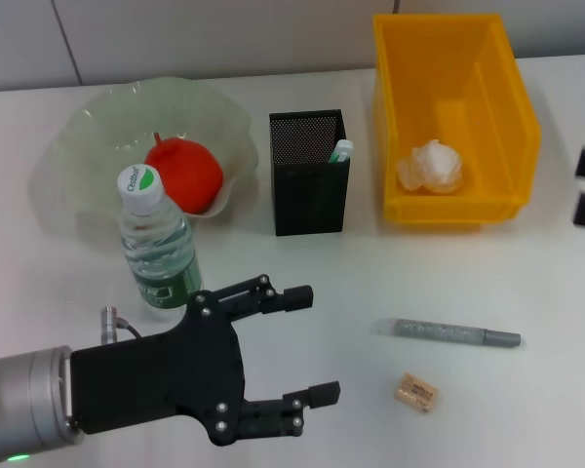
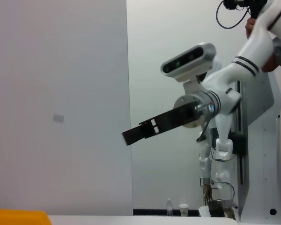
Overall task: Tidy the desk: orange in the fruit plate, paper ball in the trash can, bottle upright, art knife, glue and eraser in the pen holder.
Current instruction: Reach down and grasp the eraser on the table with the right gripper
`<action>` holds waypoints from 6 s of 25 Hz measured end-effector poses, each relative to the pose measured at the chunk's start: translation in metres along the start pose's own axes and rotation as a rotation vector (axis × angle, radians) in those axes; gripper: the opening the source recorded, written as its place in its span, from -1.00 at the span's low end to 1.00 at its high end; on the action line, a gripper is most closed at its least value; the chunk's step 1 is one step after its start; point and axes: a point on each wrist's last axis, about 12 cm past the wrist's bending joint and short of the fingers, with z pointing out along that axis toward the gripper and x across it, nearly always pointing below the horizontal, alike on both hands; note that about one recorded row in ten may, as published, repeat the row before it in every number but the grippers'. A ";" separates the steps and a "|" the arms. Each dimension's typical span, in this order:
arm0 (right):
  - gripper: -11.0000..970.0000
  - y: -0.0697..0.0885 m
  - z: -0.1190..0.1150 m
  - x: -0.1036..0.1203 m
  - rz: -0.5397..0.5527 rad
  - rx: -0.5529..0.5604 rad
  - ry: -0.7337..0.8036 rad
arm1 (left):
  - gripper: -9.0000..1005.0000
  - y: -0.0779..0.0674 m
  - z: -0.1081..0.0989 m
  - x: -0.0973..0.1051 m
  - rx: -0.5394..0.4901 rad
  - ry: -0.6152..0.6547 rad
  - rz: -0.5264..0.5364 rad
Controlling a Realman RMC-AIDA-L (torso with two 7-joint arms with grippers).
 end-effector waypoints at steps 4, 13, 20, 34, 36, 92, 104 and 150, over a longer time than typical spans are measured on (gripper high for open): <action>0.40 -0.013 -0.002 -0.005 0.057 -0.113 0.076 | 0.60 0.000 0.001 0.001 0.001 0.004 -0.006; 0.39 -0.051 0.007 0.019 -0.036 -0.009 0.125 | 0.60 0.003 0.004 0.004 0.007 0.010 -0.007; 0.39 -0.056 0.018 0.011 -0.126 0.120 0.184 | 0.60 0.007 0.008 0.001 0.023 0.009 -0.003; 0.38 -0.027 0.027 -0.024 -0.085 -0.038 0.408 | 0.60 0.005 0.007 0.004 0.030 0.024 -0.013; 0.38 -0.027 0.029 -0.024 -0.081 -0.049 0.431 | 0.60 0.003 0.004 0.008 0.026 0.037 -0.025; 0.33 -0.041 0.115 -0.032 -0.452 0.281 0.435 | 0.60 0.013 0.014 0.009 0.038 0.052 -0.020; 0.31 -0.023 0.145 -0.044 -0.623 0.675 0.455 | 0.60 0.015 0.016 0.009 0.045 0.055 -0.020; 0.30 0.013 0.187 -0.042 -0.444 -0.042 1.055 | 0.60 0.008 0.012 0.016 0.060 0.090 -0.071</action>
